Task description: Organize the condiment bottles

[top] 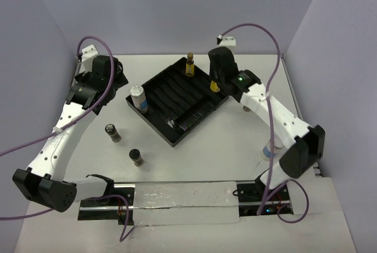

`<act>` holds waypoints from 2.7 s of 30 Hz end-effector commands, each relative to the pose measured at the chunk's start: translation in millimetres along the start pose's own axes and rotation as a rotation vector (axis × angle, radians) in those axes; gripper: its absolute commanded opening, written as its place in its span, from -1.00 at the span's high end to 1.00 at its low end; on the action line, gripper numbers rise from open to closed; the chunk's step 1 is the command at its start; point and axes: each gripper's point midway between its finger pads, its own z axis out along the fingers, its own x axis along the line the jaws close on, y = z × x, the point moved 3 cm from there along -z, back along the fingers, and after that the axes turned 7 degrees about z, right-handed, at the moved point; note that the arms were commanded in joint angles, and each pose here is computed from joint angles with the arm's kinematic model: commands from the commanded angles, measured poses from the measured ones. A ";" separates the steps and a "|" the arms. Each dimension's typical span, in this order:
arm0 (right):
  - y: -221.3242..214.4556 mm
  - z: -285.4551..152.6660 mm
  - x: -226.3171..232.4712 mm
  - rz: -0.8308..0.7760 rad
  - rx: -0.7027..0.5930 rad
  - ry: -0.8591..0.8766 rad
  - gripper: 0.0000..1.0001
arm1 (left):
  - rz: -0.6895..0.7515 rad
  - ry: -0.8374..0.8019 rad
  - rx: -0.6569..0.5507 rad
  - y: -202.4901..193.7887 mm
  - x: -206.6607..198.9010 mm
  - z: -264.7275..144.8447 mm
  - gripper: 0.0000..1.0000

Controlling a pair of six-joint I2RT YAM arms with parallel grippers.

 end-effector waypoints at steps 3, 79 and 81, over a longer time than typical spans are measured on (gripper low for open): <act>38.4 55.5 27.5 0.052 -0.112 -0.013 0.82 | 0.002 0.064 -0.038 7.0 23.6 -10.8 -0.94; -115.2 94.2 -186.9 0.340 0.207 -0.358 -0.76 | -0.008 0.010 0.023 -8.9 0.2 10.4 -0.94; -116.2 97.1 -187.1 0.335 0.209 -0.359 -0.62 | -0.006 0.012 0.026 -9.4 0.0 10.7 -0.94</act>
